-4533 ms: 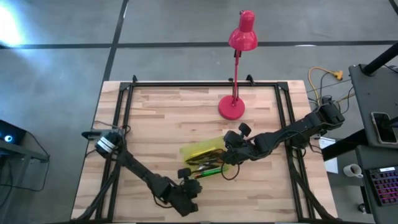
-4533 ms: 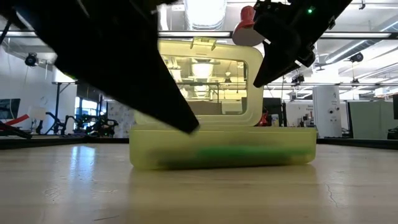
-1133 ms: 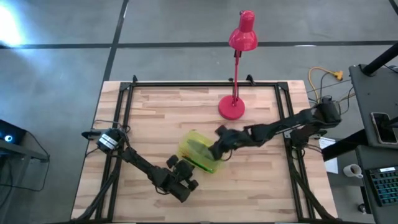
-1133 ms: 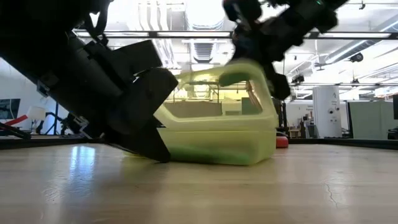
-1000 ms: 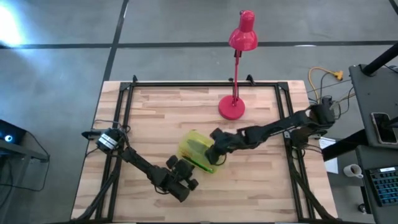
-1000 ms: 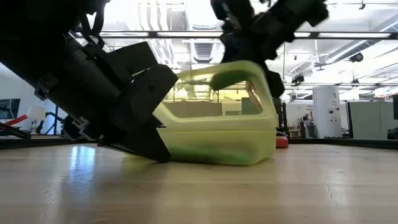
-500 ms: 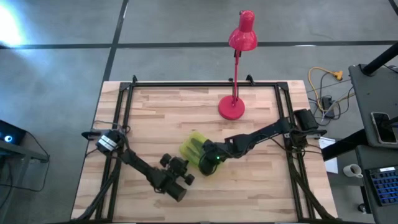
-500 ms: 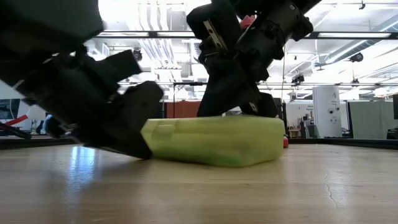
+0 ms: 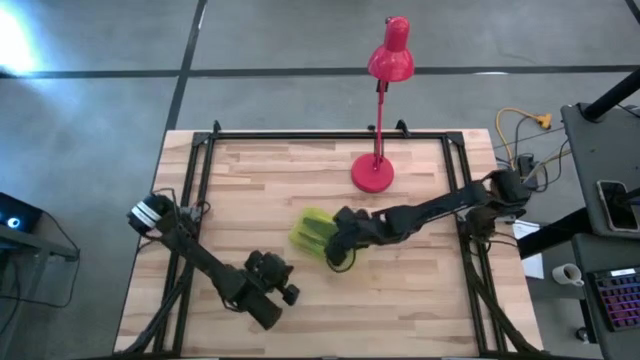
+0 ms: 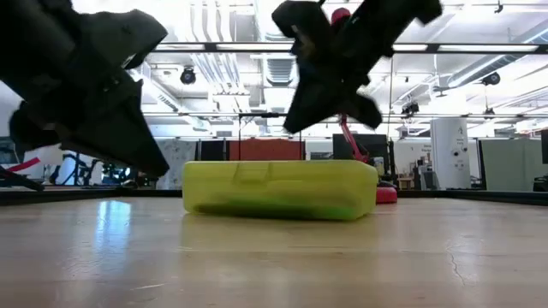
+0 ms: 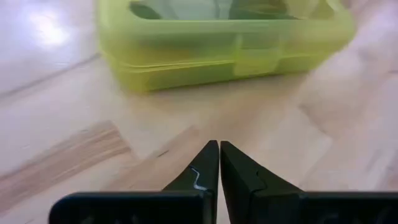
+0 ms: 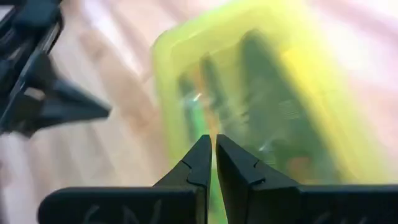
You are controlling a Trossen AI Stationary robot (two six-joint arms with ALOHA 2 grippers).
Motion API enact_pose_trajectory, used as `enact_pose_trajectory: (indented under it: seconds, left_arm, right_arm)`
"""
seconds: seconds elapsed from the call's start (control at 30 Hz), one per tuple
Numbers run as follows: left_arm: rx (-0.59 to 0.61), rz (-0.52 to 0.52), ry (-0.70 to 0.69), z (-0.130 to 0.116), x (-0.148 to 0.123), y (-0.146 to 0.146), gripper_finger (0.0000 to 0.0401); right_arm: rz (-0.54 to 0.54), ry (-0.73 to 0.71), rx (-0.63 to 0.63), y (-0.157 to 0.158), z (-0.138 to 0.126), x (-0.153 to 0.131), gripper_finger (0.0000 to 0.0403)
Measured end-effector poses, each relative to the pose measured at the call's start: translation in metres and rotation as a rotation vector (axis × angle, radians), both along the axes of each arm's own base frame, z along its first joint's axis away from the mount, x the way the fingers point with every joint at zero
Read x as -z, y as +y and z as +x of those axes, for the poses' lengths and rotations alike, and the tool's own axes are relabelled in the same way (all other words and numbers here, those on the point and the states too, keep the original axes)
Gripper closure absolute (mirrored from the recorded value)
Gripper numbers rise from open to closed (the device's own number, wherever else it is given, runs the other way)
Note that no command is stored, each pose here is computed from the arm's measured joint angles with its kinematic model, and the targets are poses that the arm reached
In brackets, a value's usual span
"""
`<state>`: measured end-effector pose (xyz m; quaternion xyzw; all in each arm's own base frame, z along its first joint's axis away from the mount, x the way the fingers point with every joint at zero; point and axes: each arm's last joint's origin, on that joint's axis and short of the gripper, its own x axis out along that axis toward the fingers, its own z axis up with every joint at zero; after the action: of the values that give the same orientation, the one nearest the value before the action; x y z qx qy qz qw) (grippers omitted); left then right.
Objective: Pick & place school supplies into a supply box
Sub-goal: Return to Home Position
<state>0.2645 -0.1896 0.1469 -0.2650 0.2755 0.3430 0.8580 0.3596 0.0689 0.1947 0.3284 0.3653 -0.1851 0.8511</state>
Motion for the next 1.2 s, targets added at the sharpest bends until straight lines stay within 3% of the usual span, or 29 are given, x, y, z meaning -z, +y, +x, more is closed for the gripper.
enact_pose_trajectory:
  seconds: [0.13, 0.27, 0.37, 0.43, 0.53, 0.63, 0.7, 0.8, 0.9, 1.03, 1.1, 1.17, 1.2]
  left_arm:
    - [0.018, -0.07, -0.043, 0.001, 0.007, 0.014, 0.0401]
    - [0.007, -0.11, -0.118, -0.008, 0.0, 0.024, 0.0401]
    - [0.015, -0.136, -0.16, -0.021, -0.017, 0.034, 0.0401]
    - [0.074, -0.128, -0.206, -0.031, -0.036, 0.042, 0.0401]
    - [0.219, -0.093, -0.366, -0.049, -0.077, 0.055, 0.0401]
    - [0.287, -0.026, -0.511, -0.068, -0.104, 0.083, 0.0401]
    - [0.256, -0.009, -0.56, -0.082, -0.11, 0.107, 0.0401]
    - [0.181, -0.02, -0.619, -0.097, -0.108, 0.139, 0.0401]
    - [0.187, -0.041, -0.675, -0.105, -0.103, 0.16, 0.0401]
    - [0.396, -0.056, -0.855, -0.104, -0.108, 0.173, 0.0401]
    - [0.458, -0.001, -0.871, -0.1, -0.109, 0.178, 0.0401]
    - [0.474, 0.074, -0.826, -0.094, -0.112, 0.184, 0.0401]
    - [0.478, 0.119, -0.796, -0.092, -0.115, 0.189, 0.0401]
  right_arm:
    - [-0.183, 0.027, 0.138, -0.009, -0.022, -0.023, 0.0385]
    - [-0.375, 0.067, 0.165, -0.01, -0.052, -0.048, 0.0385]
    - [-0.395, 0.186, 0.168, -0.005, -0.078, -0.048, 0.0385]
    - [-0.39, 0.177, 0.178, 0.002, -0.095, -0.058, 0.0385]
    - [-0.475, 0.078, 0.095, 0.013, -0.122, -0.091, 0.0385]
    - [-0.603, 0.06, -0.126, 0.014, -0.153, -0.124, 0.0385]
    - [-0.567, -0.05, -0.154, 0.01, -0.173, -0.152, 0.0385]
    - [-0.395, -0.249, -0.073, 0.002, -0.203, -0.183, 0.0385]
    - [-0.435, -0.395, -0.165, -0.002, -0.218, -0.193, 0.0385]
    - [-0.339, -0.716, -0.205, -0.001, -0.202, -0.172, 0.0385]
    - [-0.281, -0.939, -0.36, -0.002, -0.187, -0.151, 0.0385]
    - [-0.266, -1.017, -0.467, -0.016, -0.177, -0.126, 0.0385]
    - [-0.254, -1.005, -0.421, -0.029, -0.177, -0.12, 0.0385]
